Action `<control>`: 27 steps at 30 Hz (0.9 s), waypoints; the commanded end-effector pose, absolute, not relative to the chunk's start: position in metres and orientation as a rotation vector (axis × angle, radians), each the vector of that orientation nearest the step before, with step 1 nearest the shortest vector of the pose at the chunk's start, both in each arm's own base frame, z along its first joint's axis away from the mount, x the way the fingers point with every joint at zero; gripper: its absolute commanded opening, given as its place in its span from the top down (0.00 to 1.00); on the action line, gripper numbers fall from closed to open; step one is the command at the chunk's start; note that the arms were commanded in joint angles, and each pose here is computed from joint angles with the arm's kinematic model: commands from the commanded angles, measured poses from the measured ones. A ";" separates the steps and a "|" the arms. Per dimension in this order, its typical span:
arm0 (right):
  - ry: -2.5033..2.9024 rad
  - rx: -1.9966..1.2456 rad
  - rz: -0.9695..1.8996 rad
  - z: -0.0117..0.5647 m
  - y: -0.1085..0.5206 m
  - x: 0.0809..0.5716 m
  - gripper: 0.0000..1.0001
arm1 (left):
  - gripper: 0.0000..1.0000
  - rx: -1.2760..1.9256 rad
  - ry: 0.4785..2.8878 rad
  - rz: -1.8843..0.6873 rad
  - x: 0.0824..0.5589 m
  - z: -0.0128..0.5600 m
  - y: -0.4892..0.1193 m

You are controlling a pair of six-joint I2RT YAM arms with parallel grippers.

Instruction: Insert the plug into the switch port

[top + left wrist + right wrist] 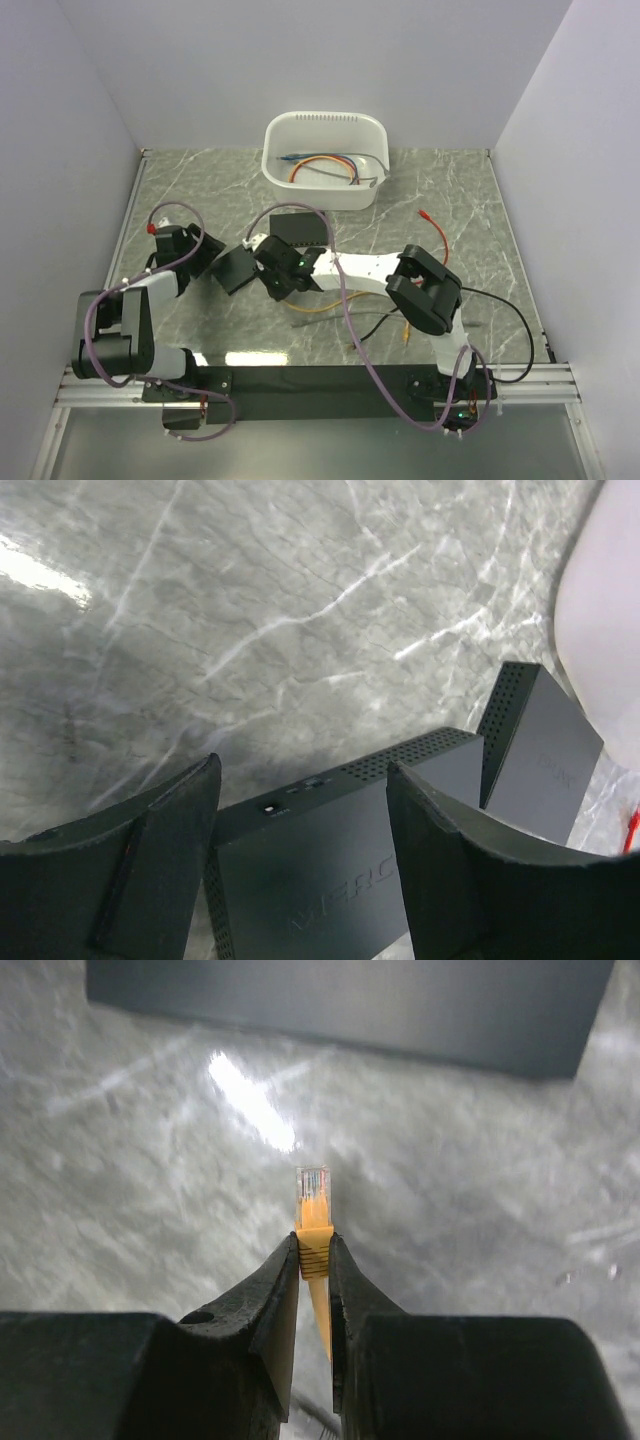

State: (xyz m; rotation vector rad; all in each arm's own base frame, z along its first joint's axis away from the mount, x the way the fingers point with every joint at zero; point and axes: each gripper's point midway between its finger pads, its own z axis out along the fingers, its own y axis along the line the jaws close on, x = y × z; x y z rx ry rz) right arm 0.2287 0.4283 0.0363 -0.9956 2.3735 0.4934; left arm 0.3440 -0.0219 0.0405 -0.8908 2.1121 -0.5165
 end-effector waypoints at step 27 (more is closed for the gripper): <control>2.340 -1.021 0.443 0.046 0.423 0.213 1.00 | 0.27 -0.819 2.116 -0.425 0.349 0.074 -0.034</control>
